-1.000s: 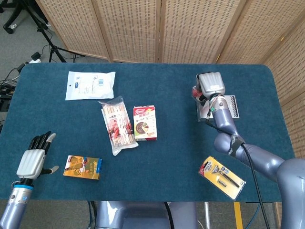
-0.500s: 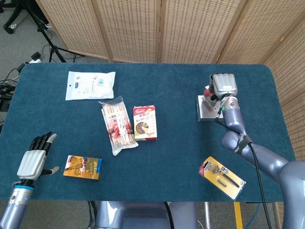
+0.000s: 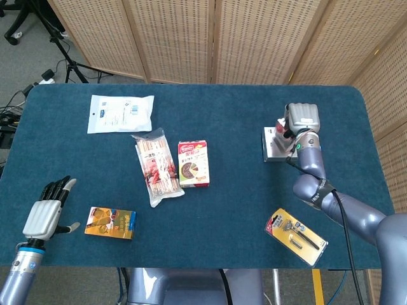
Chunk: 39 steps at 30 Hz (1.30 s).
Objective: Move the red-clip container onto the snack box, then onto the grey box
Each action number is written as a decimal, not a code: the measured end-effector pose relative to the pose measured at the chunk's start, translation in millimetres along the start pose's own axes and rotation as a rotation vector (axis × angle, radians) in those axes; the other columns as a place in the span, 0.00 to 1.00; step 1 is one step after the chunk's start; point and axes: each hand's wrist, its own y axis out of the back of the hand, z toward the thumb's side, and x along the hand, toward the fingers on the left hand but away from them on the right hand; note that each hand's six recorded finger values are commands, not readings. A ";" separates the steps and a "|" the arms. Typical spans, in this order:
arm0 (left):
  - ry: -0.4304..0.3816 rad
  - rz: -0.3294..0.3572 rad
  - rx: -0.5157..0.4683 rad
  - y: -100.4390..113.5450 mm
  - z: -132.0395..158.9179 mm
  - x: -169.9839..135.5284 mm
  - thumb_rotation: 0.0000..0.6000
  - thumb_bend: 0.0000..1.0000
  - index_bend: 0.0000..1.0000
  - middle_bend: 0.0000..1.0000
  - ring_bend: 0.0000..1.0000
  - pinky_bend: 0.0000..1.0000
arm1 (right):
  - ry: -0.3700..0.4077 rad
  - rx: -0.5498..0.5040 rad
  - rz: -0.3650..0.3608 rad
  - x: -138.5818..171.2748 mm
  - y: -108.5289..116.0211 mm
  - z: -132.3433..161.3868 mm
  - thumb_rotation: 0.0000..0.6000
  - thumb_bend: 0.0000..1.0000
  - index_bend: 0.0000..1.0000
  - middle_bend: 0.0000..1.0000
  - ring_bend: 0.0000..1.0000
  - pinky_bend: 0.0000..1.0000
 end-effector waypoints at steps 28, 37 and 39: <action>-0.017 0.013 -0.014 4.2 4.5 -2.8 1.00 0.10 0.00 0.00 0.00 0.00 | 0.008 -0.058 0.037 7.2 -8.3 -0.8 1.00 0.20 0.27 0.00 0.00 0.05; -0.016 0.025 -0.022 7.2 4.1 -3.1 1.00 0.10 0.00 0.00 0.00 0.00 | 0.036 -0.080 0.000 10.1 0.6 7.5 1.00 0.05 0.08 0.00 0.00 0.00; -0.015 0.026 -0.023 7.5 3.7 -3.2 1.00 0.10 0.00 0.00 0.00 0.00 | 0.037 -0.080 -0.008 11.4 3.1 8.6 1.00 0.01 0.04 0.00 0.00 0.00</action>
